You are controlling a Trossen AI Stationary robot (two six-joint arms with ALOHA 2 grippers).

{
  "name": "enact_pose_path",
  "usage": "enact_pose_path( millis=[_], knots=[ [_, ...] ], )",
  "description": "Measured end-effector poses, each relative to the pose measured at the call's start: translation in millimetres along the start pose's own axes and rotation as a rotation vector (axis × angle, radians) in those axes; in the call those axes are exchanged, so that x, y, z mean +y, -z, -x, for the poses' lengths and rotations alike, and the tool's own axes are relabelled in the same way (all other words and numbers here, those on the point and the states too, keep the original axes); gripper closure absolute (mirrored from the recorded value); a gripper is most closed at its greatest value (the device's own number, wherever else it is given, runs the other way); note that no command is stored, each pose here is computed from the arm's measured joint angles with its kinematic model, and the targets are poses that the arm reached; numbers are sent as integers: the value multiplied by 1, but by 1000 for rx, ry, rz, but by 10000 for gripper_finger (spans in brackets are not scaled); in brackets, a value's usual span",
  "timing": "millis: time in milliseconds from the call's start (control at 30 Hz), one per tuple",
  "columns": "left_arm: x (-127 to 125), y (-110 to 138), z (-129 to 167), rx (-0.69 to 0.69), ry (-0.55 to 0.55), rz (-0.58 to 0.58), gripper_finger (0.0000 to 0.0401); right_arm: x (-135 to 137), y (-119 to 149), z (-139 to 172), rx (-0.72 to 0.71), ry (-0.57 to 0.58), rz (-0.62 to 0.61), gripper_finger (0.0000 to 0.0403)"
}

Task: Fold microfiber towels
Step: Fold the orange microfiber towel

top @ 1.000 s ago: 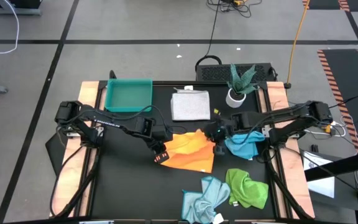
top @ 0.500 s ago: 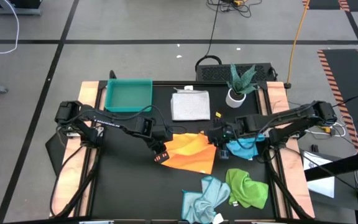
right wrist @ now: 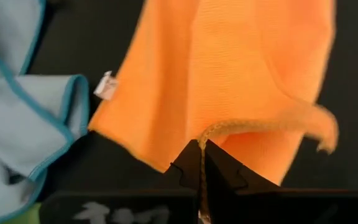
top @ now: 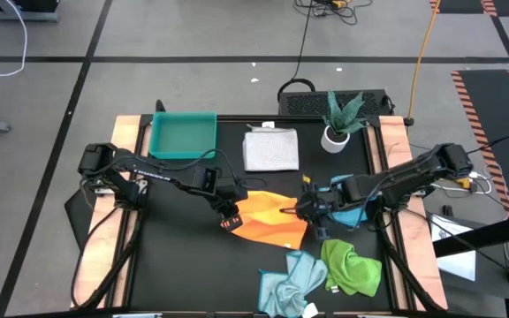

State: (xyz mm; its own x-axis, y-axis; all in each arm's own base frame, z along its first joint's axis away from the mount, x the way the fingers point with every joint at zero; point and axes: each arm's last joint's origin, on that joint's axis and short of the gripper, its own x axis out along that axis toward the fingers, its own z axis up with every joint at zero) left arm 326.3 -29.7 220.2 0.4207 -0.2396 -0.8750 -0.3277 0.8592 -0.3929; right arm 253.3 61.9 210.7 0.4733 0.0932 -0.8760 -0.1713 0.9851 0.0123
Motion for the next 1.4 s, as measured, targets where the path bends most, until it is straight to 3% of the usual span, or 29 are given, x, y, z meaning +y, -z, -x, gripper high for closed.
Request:
enact_pose_path(
  millis=[200, 367, 600, 767, 1100, 1300, 1400],
  knots=[
    [0, 0, 0, 0, -1, 2, 397, 8, -13, 12, -35, -7, 57, 403],
    [0, 0, 0, -1, -2, 5, 385, 8, -22, 23, -44, 13, 106, 403],
    [0, 0, 0, -2, -3, -11, 396, 14, -1, -11, 107, -52, 147, 403],
    [0, 0, 0, -4, -8, -9, 378, 28, 7, -38, 211, -98, 285, 403],
    [-3, 2, -1, 26, 36, -48, 307, 30, 5, -38, 200, -94, 235, 371],
    [8, -8, -1, -145, -216, -92, 259, 34, -12, -32, 101, -96, 174, 350],
    [19, -19, -7, -192, -257, -116, 250, 37, -19, -29, 73, -99, 173, 349]
  ],
)
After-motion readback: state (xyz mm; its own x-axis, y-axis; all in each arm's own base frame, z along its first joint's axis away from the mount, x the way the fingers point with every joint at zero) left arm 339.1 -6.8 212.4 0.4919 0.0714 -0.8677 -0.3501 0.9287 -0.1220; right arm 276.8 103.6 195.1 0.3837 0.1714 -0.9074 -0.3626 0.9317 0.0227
